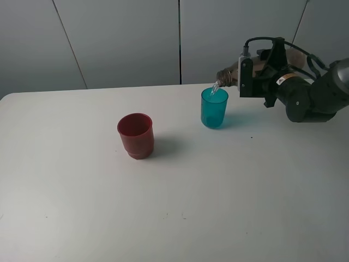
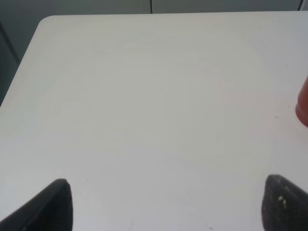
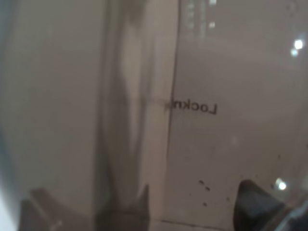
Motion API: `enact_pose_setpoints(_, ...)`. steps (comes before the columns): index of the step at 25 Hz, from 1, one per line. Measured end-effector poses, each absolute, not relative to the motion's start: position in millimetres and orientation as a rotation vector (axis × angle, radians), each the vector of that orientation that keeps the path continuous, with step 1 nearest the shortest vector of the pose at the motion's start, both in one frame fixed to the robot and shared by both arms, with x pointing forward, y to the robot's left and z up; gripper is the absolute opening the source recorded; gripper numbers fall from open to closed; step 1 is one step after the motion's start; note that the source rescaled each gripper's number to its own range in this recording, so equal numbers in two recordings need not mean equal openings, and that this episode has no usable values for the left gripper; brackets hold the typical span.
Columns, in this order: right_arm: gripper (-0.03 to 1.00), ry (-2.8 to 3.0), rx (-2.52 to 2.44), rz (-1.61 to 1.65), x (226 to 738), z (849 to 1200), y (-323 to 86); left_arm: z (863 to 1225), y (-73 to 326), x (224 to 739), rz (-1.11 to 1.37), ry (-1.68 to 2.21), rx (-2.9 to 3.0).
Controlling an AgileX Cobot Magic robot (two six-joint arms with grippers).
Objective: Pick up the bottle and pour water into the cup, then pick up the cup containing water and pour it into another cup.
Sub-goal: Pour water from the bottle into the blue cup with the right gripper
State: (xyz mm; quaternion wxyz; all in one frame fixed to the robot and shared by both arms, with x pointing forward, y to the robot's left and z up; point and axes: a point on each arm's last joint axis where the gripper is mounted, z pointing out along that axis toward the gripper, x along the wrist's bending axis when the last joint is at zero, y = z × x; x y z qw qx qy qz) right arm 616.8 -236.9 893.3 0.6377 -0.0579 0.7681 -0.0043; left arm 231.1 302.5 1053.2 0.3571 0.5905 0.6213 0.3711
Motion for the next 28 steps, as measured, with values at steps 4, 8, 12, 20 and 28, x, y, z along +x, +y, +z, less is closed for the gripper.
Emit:
enact_pose_setpoints(4,0.00,1.753,-0.137,-0.019,616.8,893.3,-237.2,1053.2,302.5,231.1,0.958,1.604,1.524)
enact_pose_setpoints(8,0.00,1.754,-0.136,-0.033,616.9,893.2,-238.1,1053.2,302.5,231.1,0.958,1.604,1.524)
enact_pose_setpoints(12,0.00,1.754,-0.152,-0.054,616.9,893.2,-238.6,1053.2,302.5,231.1,0.958,1.604,1.524)
enact_pose_setpoints(20,0.00,1.750,-0.194,-0.090,616.9,893.2,-238.6,1053.2,302.5,231.1,0.958,1.604,1.524)
enact_pose_setpoints(28,0.00,1.741,-0.228,-0.121,617.0,893.7,-238.8,1053.2,302.5,231.1,0.958,1.604,1.524)
